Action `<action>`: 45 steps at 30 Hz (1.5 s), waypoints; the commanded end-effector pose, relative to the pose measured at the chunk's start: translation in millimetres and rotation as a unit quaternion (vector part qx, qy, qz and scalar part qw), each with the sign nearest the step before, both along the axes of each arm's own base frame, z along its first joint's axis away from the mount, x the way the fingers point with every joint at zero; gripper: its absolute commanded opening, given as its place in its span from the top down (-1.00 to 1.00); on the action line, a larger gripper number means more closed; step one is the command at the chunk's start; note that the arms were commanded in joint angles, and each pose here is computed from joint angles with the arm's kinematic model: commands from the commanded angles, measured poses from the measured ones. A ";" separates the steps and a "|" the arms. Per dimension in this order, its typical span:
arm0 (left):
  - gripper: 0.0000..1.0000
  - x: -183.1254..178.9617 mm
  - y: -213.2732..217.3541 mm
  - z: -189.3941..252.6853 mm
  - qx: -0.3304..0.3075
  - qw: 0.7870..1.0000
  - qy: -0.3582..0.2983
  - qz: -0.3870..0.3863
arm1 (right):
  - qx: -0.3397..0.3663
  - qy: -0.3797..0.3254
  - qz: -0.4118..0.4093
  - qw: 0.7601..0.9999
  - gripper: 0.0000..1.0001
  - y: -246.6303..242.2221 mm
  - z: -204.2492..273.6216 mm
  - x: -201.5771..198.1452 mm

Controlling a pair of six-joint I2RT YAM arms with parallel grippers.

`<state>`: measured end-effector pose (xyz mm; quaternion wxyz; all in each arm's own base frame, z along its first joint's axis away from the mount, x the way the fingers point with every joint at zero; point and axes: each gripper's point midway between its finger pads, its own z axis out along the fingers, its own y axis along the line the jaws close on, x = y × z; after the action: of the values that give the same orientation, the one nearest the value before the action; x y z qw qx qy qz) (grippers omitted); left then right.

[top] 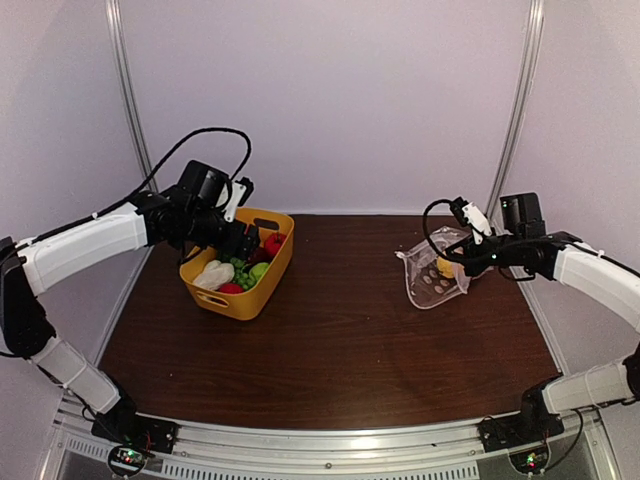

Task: Place the food in the zip-top bag and seal the zipper
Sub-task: Adjust the zipper on the food storage bag, then pick up the fake vegetable from the bin.

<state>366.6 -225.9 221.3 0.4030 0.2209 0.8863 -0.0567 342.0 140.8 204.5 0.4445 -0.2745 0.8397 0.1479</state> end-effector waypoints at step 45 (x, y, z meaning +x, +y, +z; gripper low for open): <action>0.11 32.1 95.1 -112.9 0.132 0.968 0.198 0.079 | -0.003 -0.031 0.020 0.999 1.00 0.9 7.8 -10.0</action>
<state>391.1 -134.1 89.1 0.1655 0.1964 0.9652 0.0483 333.9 141.6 207.3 0.4579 -0.2943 0.8261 0.1459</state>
